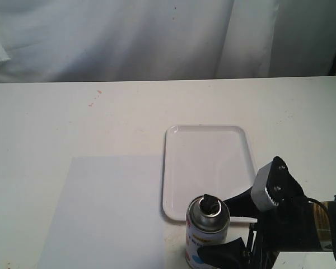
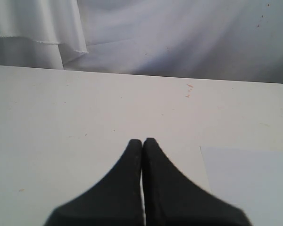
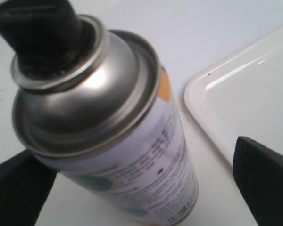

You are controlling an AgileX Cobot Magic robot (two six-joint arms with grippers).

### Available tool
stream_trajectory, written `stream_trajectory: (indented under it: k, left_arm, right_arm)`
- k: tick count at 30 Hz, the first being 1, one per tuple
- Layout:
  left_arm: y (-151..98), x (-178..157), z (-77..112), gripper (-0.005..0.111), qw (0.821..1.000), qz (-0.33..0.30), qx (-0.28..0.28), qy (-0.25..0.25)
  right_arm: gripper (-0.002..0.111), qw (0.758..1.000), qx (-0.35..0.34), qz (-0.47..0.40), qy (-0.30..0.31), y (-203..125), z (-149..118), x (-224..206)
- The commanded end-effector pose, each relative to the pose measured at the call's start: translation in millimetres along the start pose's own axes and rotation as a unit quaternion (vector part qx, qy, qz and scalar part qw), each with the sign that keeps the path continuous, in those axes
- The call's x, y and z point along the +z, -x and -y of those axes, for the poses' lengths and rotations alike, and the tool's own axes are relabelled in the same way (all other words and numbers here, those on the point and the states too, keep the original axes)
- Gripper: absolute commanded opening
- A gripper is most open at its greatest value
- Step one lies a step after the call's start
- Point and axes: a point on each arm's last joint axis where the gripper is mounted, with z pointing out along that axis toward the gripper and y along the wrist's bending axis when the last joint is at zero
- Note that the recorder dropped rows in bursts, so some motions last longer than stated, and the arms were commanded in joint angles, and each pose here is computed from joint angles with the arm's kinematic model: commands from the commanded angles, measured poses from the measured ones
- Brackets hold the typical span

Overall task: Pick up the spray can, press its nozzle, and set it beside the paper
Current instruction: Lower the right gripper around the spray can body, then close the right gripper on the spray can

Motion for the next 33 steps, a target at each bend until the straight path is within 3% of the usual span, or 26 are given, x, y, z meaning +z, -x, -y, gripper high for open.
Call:
stream_trajectory:
  k: [1, 33]
  left_arm:
    - [-1, 0, -0.1, 0.000, 1.000, 0.003, 0.000, 0.000]
    - [-1, 0, -0.1, 0.000, 1.000, 0.003, 0.000, 0.000]
  right_arm:
    - [0.089, 1.000, -0.009, 0.018, 0.002, 3, 0, 1]
    - [0.088, 1.000, -0.029, 0.009, -0.008, 5, -7, 10]
